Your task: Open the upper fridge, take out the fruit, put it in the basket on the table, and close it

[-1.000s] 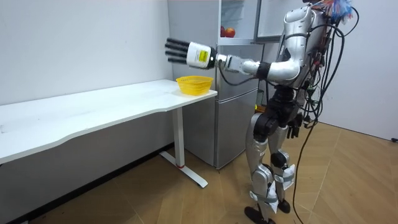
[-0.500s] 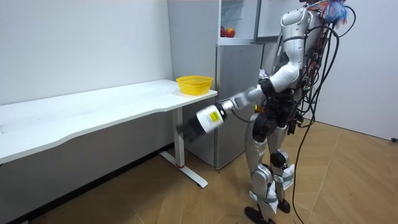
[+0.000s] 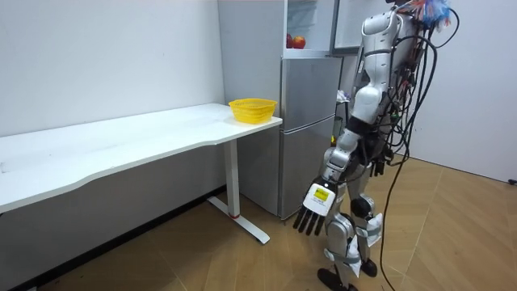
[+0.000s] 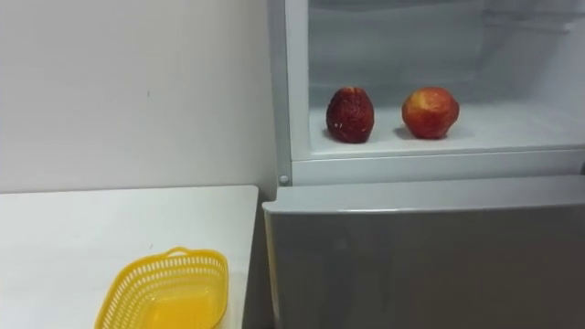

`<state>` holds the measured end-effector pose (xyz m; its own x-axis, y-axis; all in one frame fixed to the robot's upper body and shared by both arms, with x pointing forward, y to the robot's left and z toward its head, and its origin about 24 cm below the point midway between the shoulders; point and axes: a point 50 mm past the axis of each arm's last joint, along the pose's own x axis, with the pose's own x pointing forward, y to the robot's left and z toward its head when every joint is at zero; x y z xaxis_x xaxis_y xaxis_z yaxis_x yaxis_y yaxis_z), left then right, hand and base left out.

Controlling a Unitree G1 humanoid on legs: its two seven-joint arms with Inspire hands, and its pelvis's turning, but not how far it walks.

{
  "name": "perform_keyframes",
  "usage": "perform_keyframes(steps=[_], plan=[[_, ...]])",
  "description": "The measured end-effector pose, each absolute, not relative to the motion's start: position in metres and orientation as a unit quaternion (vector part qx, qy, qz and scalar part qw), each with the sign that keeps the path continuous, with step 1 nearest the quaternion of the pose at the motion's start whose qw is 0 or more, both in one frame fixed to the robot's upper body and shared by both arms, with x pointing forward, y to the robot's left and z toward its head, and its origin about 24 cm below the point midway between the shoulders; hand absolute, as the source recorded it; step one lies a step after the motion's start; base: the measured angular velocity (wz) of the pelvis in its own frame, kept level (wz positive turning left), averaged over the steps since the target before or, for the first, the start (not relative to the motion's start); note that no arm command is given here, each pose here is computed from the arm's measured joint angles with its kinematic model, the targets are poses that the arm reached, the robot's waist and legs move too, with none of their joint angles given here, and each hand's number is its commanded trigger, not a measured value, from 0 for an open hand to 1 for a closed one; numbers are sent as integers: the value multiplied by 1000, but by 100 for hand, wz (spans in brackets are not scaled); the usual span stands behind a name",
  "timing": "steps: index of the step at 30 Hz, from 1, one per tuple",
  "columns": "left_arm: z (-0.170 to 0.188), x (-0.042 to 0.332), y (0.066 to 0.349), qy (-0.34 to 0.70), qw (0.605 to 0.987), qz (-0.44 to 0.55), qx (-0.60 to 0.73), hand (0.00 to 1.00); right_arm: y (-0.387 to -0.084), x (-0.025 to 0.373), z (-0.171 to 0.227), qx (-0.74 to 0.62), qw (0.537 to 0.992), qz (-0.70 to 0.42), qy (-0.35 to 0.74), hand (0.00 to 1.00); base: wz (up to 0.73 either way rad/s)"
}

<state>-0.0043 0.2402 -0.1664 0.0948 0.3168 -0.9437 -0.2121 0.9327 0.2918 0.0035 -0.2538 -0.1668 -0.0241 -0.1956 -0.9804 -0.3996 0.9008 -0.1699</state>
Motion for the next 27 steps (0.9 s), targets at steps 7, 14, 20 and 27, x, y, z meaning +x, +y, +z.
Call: perform_keyframes(steps=[7, 14, 20, 27], plan=[[-166, 21, 237, 646, 752, 57, 122, 0, -248, 8, -169, -218, 665, 92, 709, 0, 0], [-166, 35, 236, 638, 750, -7, 172, 0, -244, 16, -169, -237, 668, 110, 697, 0, -2], [-165, 38, 237, 636, 750, -17, 182, 0, -242, 41, -167, -262, 693, 119, 661, 0, 0], [-162, 42, 235, 620, 756, -44, 208, 0, -234, 98, -140, -304, 792, 106, 520, 0, -8]])
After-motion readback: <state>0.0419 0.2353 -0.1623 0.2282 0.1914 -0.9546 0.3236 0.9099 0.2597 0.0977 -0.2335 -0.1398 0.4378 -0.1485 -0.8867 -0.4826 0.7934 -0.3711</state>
